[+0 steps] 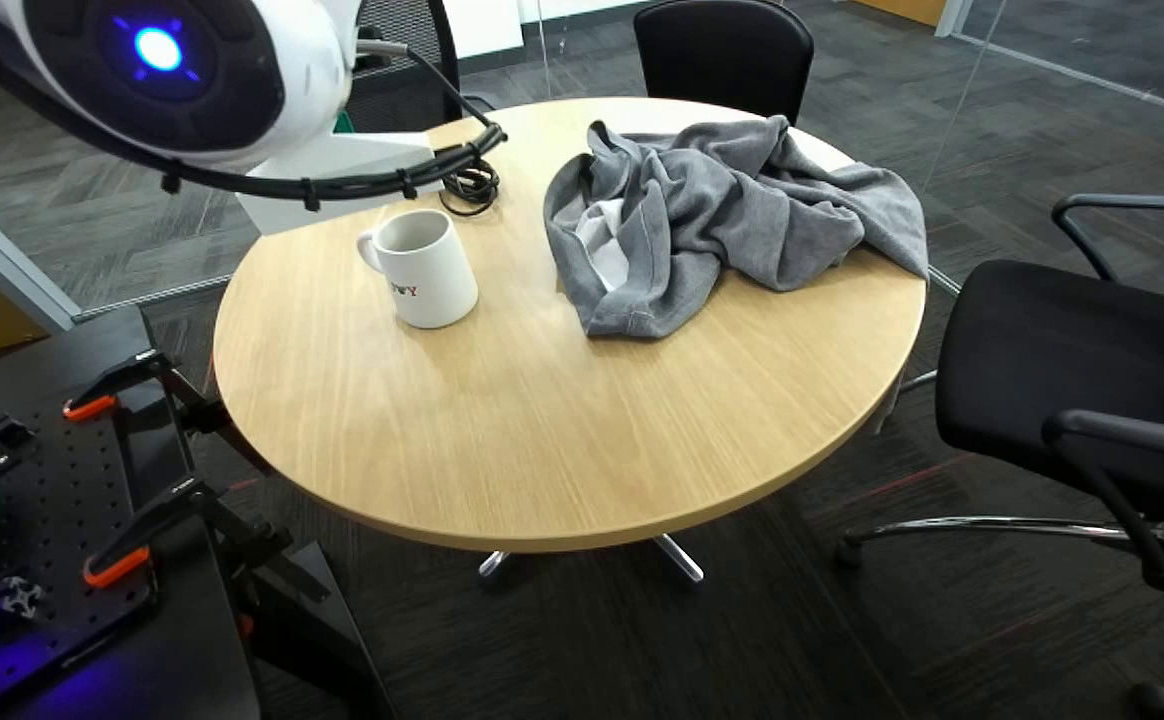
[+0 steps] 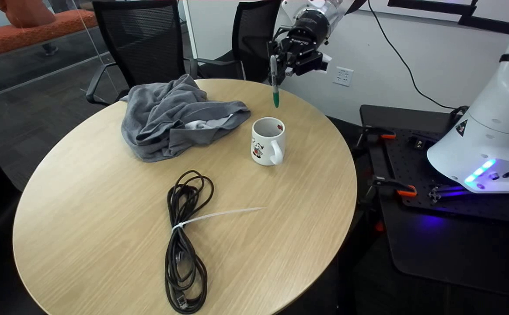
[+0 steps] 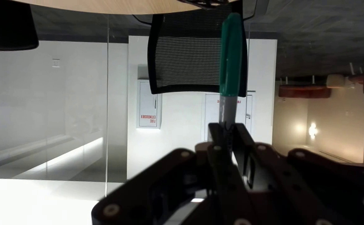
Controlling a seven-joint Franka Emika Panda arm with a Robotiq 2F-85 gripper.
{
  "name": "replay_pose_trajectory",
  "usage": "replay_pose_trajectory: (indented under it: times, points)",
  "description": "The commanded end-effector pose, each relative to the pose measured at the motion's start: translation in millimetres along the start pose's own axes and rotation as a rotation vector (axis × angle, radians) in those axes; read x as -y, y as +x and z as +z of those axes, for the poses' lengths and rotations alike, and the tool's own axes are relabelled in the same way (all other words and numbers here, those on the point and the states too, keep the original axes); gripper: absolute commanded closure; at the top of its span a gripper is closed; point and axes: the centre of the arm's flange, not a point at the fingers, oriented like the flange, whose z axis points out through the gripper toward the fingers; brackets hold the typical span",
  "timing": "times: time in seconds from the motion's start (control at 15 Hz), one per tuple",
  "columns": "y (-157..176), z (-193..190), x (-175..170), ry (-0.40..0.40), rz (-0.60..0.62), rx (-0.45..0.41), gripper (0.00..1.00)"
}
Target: Put the pen in the cup
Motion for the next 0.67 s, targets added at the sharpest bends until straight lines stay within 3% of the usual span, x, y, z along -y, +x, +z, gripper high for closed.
replay_pose_trajectory:
  times: [0.0,0.6]
  points:
    - [-25,-4,-6,-0.050,0.009,-0.002,0.97]
    - [-60,-11,-13,-0.081,0.091,0.015,0.97]
